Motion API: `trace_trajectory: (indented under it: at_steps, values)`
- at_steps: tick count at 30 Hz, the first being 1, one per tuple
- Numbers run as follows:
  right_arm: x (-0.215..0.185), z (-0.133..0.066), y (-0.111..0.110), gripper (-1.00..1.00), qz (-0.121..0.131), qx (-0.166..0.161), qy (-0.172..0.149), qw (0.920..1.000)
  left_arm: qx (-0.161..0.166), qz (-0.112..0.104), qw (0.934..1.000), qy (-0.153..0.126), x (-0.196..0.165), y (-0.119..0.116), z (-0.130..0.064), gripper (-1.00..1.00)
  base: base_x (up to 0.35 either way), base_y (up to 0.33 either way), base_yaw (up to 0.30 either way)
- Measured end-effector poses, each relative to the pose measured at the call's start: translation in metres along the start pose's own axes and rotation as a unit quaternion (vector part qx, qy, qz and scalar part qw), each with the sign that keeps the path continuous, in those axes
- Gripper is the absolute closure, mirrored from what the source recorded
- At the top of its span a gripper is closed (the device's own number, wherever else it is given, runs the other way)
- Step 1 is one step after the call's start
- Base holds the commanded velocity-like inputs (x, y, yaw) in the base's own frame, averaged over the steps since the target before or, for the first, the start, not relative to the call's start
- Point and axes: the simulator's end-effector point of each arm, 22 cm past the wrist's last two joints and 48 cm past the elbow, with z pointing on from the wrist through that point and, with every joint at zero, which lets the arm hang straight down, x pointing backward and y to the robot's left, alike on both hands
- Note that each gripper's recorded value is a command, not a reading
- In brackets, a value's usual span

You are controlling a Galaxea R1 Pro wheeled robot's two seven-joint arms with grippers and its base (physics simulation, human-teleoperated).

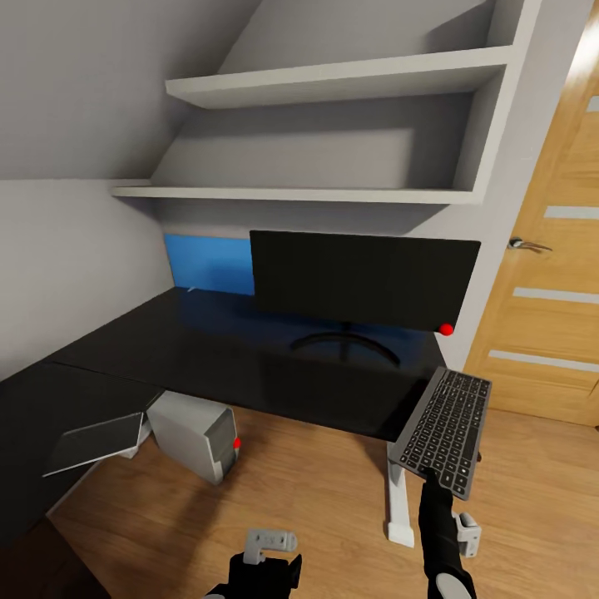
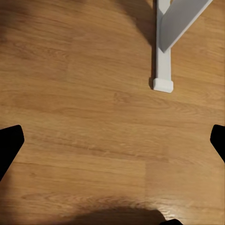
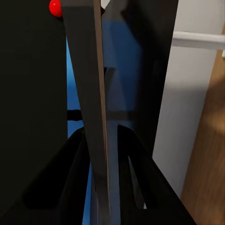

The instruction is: In the bedroom, organize the workspace by keeping the computer under the desk, ensuring the monitor is on the desk, placing the keyboard on the desk next to the monitor, placing the mouse on the desk next to the keyboard, moving the folder from the swivel chair onto the desk next to the mouse, stacking the notebook on top of the folder with the pen on top of the notebook, and positioning the swivel chair next to the desk.

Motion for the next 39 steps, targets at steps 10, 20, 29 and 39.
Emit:
trace_trajectory:
  at_steps: [10, 20, 29, 39]
  values:
    - [0.001, 0.000, -0.001, -1.00, 0.000, 0.001, 0.002, 1.0000, 0.000, 0.000, 1.0000, 0.000, 0.000, 0.000, 0.000, -1.00, 0.000, 0.000, 0.000]
    - [0.001, 0.000, 0.001, -1.00, 0.000, -0.001, 0.002, 1.0000, 0.000, 0.000, 1.0000, 0.000, 0.000, 0.000, 0.000, -1.00, 0.000, 0.000, 0.000]
    - [0.001, 0.000, 0.001, -1.00, 0.000, -0.002, 0.002, 1.0000, -0.002, 0.000, 1.0000, 0.000, 0.000, 0.003, 0.000, -1.00, 0.000, 0.000, 0.000]
    - [0.001, -0.002, -0.015, -1.00, -0.004, 0.020, 0.004, 0.9998, -0.004, -0.001, 1.0000, -0.002, -0.001, 0.005, 0.000, -1.00, 0.000, 0.000, 0.000]
